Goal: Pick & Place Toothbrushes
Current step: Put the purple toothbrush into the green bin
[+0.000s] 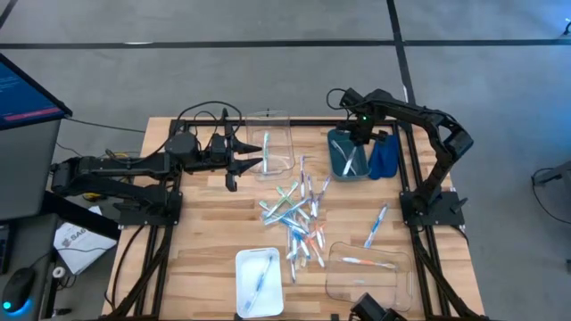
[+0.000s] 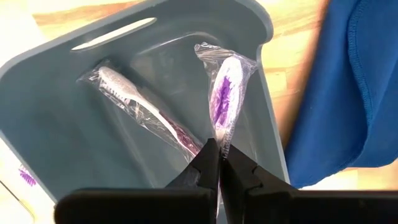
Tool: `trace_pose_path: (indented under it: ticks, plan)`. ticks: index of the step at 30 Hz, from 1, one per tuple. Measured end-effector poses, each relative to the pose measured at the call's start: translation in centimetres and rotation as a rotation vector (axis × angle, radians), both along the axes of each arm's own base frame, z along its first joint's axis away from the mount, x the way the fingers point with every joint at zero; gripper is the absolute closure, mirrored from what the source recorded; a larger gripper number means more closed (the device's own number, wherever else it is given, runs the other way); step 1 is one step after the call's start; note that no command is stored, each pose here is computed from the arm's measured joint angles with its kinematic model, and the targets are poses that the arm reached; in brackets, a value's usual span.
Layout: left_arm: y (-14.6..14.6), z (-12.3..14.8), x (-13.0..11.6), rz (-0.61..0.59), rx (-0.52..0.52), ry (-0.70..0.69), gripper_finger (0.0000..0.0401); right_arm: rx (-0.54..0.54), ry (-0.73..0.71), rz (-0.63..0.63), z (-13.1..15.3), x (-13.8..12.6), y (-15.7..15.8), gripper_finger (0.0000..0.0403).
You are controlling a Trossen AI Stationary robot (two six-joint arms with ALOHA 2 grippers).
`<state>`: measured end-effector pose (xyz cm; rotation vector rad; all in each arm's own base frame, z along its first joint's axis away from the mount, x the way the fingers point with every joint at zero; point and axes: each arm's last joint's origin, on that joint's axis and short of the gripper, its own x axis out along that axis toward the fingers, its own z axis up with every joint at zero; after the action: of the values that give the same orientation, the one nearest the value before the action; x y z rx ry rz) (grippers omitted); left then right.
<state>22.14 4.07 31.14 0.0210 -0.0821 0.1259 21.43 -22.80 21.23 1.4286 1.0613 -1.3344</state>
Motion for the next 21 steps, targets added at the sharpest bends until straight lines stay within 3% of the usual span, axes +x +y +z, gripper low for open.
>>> trace_pose_path:
  ticks: [21]
  plan:
    - [0.00, 0.00, 0.00, 0.000, 0.000, 0.000, 0.0266, -0.013, -0.012, 0.008, -0.01, 0.12, -0.13, 0.0403]
